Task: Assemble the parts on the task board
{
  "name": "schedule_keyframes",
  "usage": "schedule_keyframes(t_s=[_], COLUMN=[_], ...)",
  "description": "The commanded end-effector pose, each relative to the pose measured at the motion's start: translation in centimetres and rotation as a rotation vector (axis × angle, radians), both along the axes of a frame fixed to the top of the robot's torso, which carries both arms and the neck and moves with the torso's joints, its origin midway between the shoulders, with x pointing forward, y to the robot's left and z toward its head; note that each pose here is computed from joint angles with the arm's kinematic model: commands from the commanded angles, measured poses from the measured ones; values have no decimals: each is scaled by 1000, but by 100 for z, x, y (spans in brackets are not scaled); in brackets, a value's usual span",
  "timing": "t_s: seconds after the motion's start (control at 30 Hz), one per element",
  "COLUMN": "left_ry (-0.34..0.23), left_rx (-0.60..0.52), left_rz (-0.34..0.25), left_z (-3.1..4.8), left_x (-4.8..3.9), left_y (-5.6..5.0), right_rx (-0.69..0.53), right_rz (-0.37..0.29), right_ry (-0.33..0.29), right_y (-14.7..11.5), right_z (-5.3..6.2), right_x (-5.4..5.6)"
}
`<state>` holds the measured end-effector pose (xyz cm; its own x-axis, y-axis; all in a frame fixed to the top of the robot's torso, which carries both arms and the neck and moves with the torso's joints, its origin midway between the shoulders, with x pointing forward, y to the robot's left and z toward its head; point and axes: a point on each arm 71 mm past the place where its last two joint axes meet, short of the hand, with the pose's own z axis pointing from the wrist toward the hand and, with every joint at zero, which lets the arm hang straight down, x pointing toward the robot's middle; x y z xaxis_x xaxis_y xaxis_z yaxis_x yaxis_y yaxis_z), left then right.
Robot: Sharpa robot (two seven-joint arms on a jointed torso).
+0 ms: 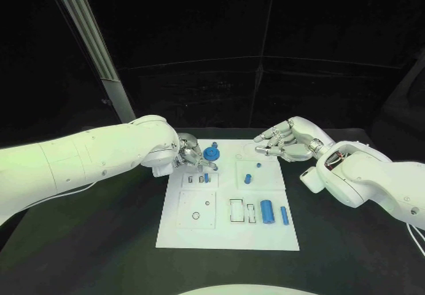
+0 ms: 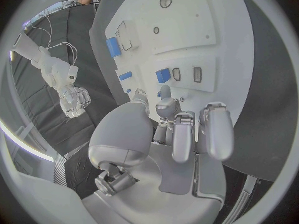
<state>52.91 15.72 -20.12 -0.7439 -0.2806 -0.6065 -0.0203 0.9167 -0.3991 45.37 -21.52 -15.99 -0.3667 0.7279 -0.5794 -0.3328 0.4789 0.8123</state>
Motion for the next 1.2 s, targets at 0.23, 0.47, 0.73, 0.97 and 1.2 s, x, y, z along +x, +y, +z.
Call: schedule_keyframes(t_s=[0.23, 0.47, 0.73, 0.97, 1.2], left_ry=[23, 27, 46, 65, 69], left_rx=[93, 107, 126, 144, 149], left_rz=[-63, -69, -82, -96, -99], left_z=[-12, -18, -47, -90, -101], left_x=[25, 61, 75, 58, 64], left_y=[-51, -97, -117, -127, -139], right_rx=[14, 14, 16, 20, 26], right_rz=[-22, -24, -33, -41, -42], right_ry=[-16, -13, -19, -24, -23], right_y=[12, 24, 25, 21, 22], right_z=[22, 18, 19, 22, 27], right_x=[12, 17, 29, 32, 24])
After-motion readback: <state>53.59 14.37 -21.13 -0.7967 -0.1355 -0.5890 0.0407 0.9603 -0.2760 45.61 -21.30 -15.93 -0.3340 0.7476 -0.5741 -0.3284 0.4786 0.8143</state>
